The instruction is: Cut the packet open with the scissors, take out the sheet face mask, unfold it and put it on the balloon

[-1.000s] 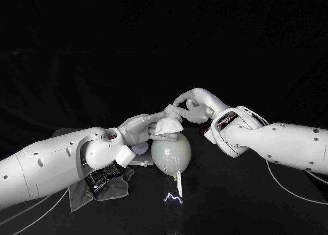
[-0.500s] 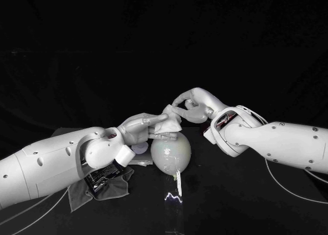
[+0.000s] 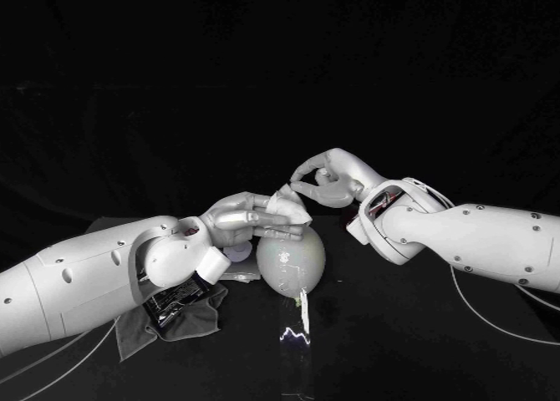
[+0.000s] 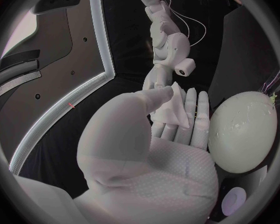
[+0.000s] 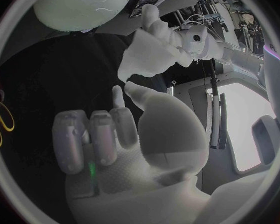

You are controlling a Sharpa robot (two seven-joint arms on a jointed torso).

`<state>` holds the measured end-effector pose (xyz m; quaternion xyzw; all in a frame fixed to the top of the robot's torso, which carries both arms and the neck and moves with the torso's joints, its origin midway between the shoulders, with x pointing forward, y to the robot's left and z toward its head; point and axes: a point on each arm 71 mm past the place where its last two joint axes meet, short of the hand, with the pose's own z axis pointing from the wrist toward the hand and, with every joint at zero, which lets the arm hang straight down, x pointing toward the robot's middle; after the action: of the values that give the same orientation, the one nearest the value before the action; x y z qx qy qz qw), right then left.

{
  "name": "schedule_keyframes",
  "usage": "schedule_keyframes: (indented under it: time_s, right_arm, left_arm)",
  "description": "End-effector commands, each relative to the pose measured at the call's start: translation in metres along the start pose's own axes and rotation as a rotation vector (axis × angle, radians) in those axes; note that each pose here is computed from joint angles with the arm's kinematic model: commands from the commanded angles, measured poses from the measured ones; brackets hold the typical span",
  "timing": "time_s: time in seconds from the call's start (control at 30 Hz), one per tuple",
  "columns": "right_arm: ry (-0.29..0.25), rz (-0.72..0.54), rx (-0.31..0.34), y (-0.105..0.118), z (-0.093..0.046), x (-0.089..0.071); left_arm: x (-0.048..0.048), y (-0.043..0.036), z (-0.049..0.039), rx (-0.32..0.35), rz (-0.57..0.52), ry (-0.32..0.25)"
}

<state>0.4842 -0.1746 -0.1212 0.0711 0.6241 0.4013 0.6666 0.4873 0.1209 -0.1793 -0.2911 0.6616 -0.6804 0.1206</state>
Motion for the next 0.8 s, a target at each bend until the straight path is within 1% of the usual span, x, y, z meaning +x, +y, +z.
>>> schedule_keyframes:
  time_s: [0.03,0.3,0.47,0.53,0.57,0.6,0.7,0.8]
  right_arm:
    - [0.04,0.003,0.013,-0.001,0.0,0.002]
    - [0.039,0.004,0.025,-0.004,-0.002,0.0]
    - [0.0,0.009,0.009,-0.003,-0.006,-0.005]
    - [-0.044,0.008,-0.037,0.002,-0.011,-0.01]
    - [-0.05,0.007,-0.047,0.003,-0.012,-0.011]
    - [-0.07,-0.002,-0.086,0.007,-0.016,-0.013]
    - [-0.091,-0.036,-0.162,0.015,-0.024,-0.016]
    - [-0.099,-0.07,-0.236,0.023,-0.035,-0.016]
  left_arm:
    - [0.0031,-0.0016,0.0011,0.015,-0.011,0.02]
    - [0.0037,-0.0018,0.0001,0.017,-0.015,0.031]
    - [0.0035,-0.0019,-0.0008,0.017,-0.016,0.034]
    - [0.0035,-0.0017,-0.0012,0.015,-0.016,0.034]
    - [0.0035,-0.0017,-0.0013,0.014,-0.016,0.034]
    - [0.0034,-0.0016,-0.0016,0.012,-0.016,0.034]
    - [0.0033,-0.0013,-0.0018,0.008,-0.016,0.034]
    - [0.0033,-0.0011,-0.0019,0.005,-0.017,0.032]
